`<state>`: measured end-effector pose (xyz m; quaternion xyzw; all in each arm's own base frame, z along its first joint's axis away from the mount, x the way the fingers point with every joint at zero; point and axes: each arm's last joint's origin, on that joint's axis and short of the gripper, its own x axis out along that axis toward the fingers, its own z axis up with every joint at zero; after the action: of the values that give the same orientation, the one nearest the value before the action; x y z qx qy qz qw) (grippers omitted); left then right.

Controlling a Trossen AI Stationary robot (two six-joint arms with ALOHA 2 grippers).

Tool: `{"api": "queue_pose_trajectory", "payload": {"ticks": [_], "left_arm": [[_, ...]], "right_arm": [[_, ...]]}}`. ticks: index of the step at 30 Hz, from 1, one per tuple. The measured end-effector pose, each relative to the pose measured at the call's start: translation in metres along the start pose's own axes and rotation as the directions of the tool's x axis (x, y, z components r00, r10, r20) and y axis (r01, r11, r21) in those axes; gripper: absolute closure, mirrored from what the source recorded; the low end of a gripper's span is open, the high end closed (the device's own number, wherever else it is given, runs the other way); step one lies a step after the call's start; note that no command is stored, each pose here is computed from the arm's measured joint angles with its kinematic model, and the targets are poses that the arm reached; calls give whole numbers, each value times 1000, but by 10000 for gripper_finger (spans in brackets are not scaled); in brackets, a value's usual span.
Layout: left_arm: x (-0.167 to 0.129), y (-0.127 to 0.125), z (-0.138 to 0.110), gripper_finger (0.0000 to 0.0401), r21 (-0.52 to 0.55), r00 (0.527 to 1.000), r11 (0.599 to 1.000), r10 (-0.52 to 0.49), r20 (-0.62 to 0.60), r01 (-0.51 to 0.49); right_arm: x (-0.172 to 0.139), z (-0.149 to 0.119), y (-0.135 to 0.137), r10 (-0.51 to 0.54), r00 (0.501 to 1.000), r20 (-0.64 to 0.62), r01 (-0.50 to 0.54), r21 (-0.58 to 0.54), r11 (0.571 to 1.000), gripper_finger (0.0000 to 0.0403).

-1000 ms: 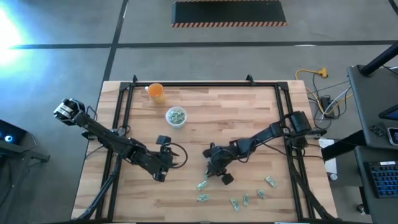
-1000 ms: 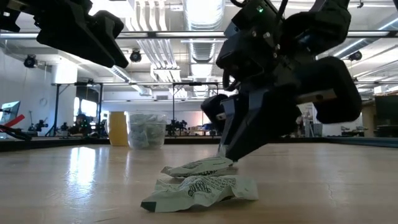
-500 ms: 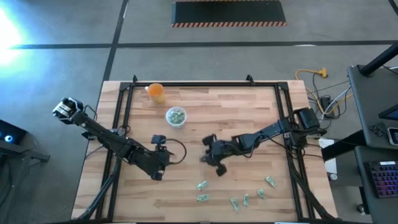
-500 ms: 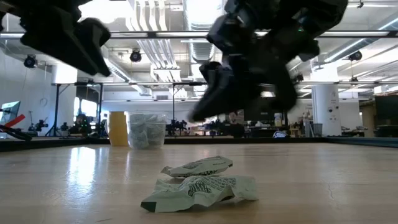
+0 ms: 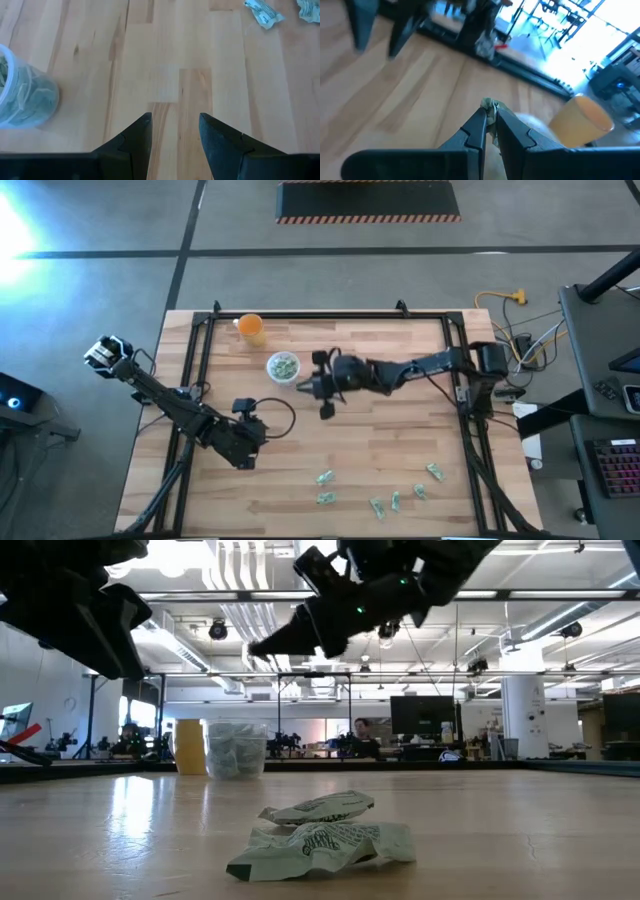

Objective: Pick and place Stevia / Truvia into bins
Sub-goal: Put the stevia packet into the transparent container

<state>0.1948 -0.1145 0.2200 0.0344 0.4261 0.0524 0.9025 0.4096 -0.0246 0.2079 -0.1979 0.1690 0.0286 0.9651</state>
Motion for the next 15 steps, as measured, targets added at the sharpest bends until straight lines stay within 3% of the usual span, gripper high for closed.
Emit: {"api": "queue_pose_trajectory", "payload": {"ticks": [8, 15], "left_arm": [[0, 0, -1, 255, 5, 1000, 1000, 2, -6, -2], [0, 0, -1, 255, 5, 1000, 1000, 2, -5, -2]], "right_arm": [[-1, 3, -45, -38, 997, 60, 32, 100, 995, 369], [10, -19, -53, -60, 997, 39, 54, 161, 985, 369]]}}
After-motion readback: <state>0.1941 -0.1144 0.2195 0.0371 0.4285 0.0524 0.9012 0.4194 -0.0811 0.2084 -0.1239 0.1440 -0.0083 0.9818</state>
